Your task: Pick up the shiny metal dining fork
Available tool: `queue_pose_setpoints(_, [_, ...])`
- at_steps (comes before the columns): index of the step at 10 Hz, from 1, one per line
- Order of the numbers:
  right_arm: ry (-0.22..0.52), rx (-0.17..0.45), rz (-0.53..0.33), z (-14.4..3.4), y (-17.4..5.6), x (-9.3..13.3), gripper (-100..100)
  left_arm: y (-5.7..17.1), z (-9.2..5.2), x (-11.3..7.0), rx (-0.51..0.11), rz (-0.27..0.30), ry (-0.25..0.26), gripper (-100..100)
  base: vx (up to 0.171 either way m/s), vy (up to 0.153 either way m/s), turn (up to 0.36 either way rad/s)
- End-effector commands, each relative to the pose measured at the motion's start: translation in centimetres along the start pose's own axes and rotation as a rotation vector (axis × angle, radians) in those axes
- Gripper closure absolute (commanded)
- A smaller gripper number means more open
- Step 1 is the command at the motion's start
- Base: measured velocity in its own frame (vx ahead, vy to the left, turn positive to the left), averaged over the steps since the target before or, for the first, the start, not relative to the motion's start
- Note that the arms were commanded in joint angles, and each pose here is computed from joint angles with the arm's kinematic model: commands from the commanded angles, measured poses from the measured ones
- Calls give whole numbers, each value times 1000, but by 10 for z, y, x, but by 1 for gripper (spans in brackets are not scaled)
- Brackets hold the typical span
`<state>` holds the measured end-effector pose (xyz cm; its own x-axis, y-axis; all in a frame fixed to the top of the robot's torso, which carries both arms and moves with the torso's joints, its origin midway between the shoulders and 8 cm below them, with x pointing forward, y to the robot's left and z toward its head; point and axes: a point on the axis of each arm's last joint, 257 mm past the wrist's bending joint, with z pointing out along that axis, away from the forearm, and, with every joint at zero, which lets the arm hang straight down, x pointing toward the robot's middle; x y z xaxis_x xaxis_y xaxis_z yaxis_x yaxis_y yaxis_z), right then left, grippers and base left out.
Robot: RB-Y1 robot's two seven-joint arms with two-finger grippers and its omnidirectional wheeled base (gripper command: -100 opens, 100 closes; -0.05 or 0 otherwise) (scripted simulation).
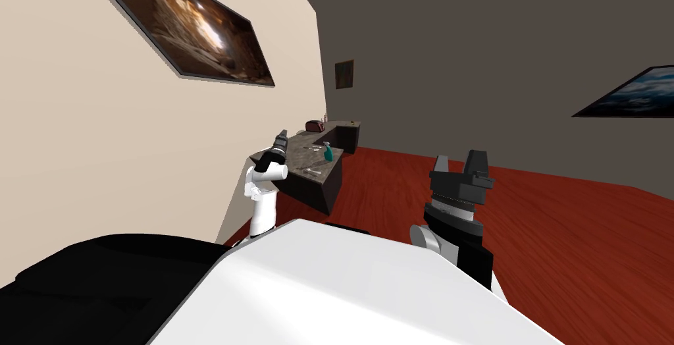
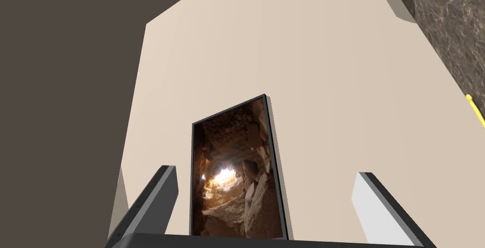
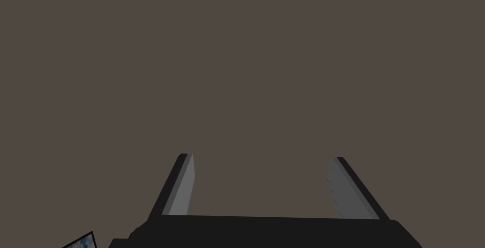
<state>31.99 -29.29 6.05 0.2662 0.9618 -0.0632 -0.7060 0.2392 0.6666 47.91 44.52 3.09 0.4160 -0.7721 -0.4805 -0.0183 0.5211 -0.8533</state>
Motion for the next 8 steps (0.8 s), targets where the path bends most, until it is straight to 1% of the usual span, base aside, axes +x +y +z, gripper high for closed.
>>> queue_pose_setpoints(1, [0, 0, 0, 0, 0, 0, 0, 13, 1, 0, -50, 1, 9, -100, 38, -28, -9])
queue_pose_setpoints(2, [0, 0, 0, 0, 0, 0, 0, 20, 1, 2, -76, 1, 17, -100, 19, -15, 3])
queue_pose_setpoints(3, [0, 0, 0, 0, 0, 0, 0, 27, 3, -2, -104, 1, 16, -100, 26, -25, -28])
queue_pose_setpoints(5, [0, 0, 0, 0, 0, 0, 0, 41, 1, 3, -159, 0, 34, -100, 26, -17, -4])
queue_pose_setpoints(6, [0, 0, 0, 0, 0, 0, 0, 49, 3, 0, -186, 0, 36, -100, 40, -22, -37])
queue_pose_setpoints(8, [0, 0, 0, 0, 0, 0, 0, 63, 0, 5, -242, -1, 54, -100, 33, -19, -5])
